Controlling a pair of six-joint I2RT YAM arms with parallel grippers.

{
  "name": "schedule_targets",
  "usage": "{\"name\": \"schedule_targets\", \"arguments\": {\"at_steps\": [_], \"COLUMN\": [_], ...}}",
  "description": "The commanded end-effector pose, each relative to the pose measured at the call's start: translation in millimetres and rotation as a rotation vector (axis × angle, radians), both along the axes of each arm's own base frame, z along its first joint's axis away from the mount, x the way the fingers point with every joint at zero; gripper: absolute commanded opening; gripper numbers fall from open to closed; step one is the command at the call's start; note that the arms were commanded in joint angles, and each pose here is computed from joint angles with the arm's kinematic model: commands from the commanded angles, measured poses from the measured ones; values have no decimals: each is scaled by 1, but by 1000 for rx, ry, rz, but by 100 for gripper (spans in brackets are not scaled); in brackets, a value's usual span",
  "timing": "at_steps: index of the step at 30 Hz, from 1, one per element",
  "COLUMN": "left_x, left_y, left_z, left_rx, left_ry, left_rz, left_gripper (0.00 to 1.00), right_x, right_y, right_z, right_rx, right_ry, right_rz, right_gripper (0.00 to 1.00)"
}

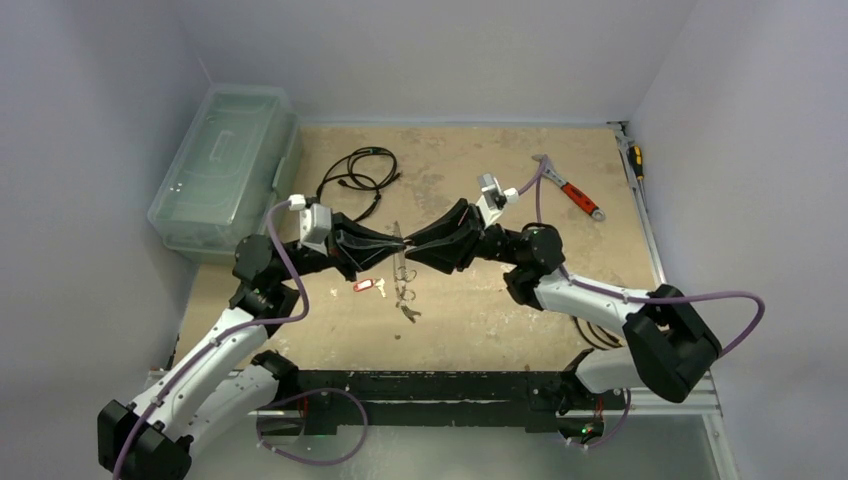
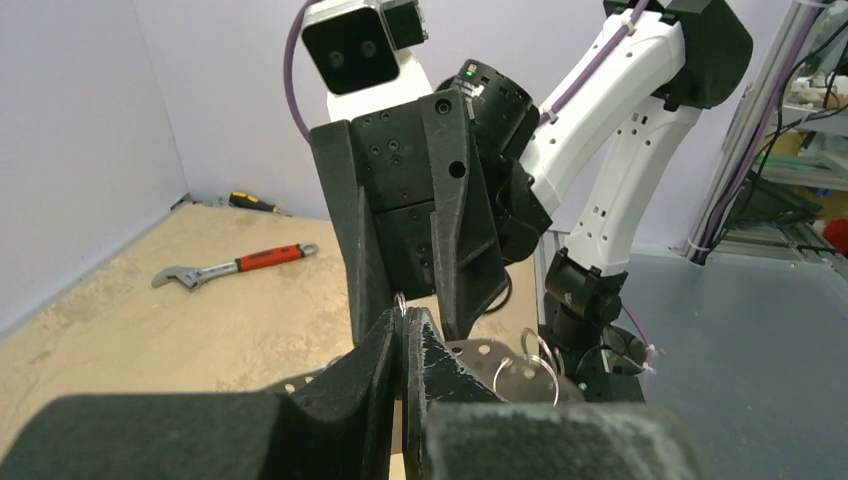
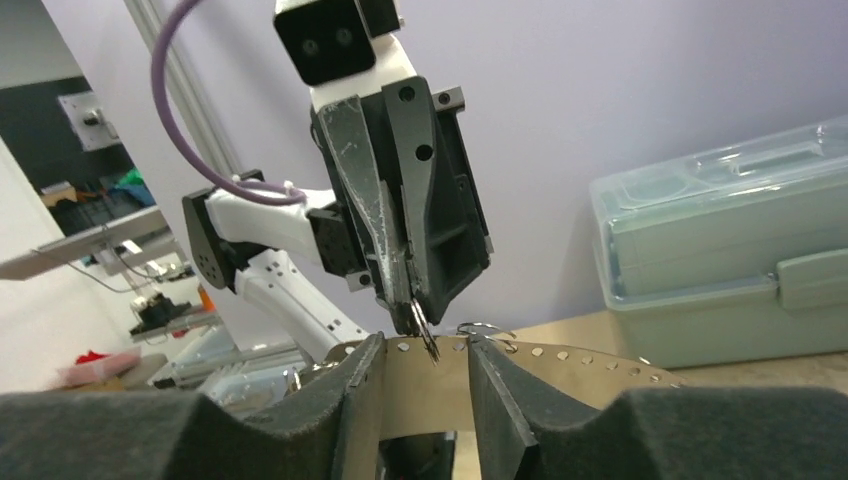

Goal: Put the keys on the keyring

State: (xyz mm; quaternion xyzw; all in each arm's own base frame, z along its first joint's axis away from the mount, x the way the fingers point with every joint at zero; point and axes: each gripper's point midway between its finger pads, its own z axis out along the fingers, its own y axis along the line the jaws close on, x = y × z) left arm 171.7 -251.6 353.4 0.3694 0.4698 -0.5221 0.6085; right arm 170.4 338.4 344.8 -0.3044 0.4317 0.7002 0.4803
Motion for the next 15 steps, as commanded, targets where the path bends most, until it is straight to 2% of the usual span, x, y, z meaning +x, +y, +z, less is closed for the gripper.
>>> {"name": "schedule_targets", "arguments": {"at_steps": [1,8,15], "left_x": [-9,-13,-15], "left_y": [2,2,3], "left_z": [22,20,20], "left_rx": [27,128,186], "left_ry": [-71,-64,-74], "left_rz": [-4,-28,-37], "left_gripper": [0,0,0], "right_x": [-3,10,8], "right_y": [2,3,2], "right_z": [10,-9,-9], "right_rx": [-53,-220,-285], "right_ry": [-121,-218,-294], "right_rz": [-25,-115,-105], "right_gripper": [43,49,47]}}
